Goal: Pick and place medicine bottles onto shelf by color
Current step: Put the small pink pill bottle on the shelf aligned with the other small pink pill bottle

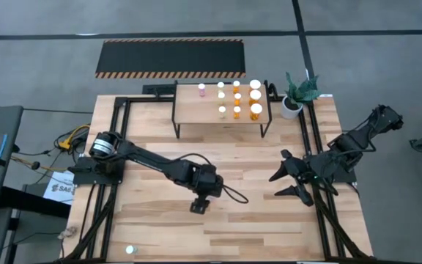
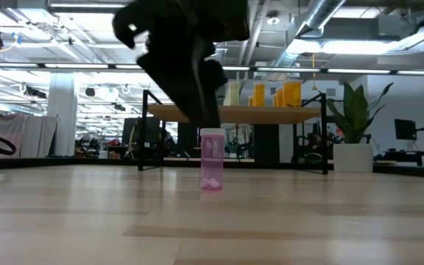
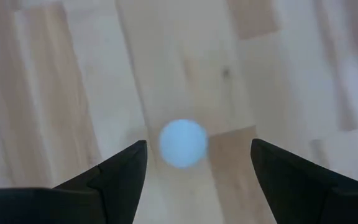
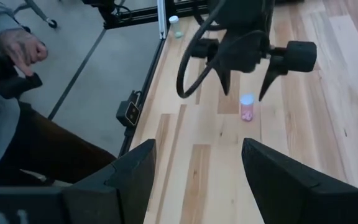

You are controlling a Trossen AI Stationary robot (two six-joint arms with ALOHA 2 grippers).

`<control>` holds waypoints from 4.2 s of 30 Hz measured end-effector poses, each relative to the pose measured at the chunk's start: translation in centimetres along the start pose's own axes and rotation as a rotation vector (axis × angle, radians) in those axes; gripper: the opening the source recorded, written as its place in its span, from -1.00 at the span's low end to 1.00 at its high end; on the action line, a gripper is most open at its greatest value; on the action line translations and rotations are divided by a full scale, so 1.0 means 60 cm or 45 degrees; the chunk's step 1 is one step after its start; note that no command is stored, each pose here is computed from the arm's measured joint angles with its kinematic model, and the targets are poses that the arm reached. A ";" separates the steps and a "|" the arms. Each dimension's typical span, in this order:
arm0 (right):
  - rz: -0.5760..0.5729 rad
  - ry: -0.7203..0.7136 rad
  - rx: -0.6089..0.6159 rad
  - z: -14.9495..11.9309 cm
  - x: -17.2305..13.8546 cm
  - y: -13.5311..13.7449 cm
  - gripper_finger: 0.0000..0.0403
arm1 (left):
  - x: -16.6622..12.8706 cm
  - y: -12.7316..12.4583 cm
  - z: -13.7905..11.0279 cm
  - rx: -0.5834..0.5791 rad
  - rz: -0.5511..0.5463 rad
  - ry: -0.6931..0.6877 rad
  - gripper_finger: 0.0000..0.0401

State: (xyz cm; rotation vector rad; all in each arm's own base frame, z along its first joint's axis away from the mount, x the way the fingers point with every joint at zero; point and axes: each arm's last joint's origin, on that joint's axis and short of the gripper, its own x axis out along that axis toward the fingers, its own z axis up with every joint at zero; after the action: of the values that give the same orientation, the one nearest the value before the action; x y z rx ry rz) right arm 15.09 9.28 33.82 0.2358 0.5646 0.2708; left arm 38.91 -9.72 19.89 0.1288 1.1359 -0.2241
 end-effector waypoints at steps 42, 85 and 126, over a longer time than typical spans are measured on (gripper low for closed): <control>-0.044 -0.016 0.046 0.005 0.002 -0.011 0.29 | 0.036 0.001 -0.005 0.050 0.030 -0.035 -0.21; -0.140 -0.065 0.117 0.017 0.004 -0.037 0.29 | -0.367 0.320 -0.026 -0.535 0.413 -0.225 -0.45; -0.379 -0.201 0.194 0.050 -0.004 -0.119 0.29 | -0.286 0.492 -0.098 -0.537 0.400 -0.061 -0.45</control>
State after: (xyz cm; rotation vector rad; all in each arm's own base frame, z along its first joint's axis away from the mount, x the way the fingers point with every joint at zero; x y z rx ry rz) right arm 17.88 2.05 34.31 0.3132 0.4566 -0.0795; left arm 33.93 22.08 32.69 -0.0734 1.0766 0.2905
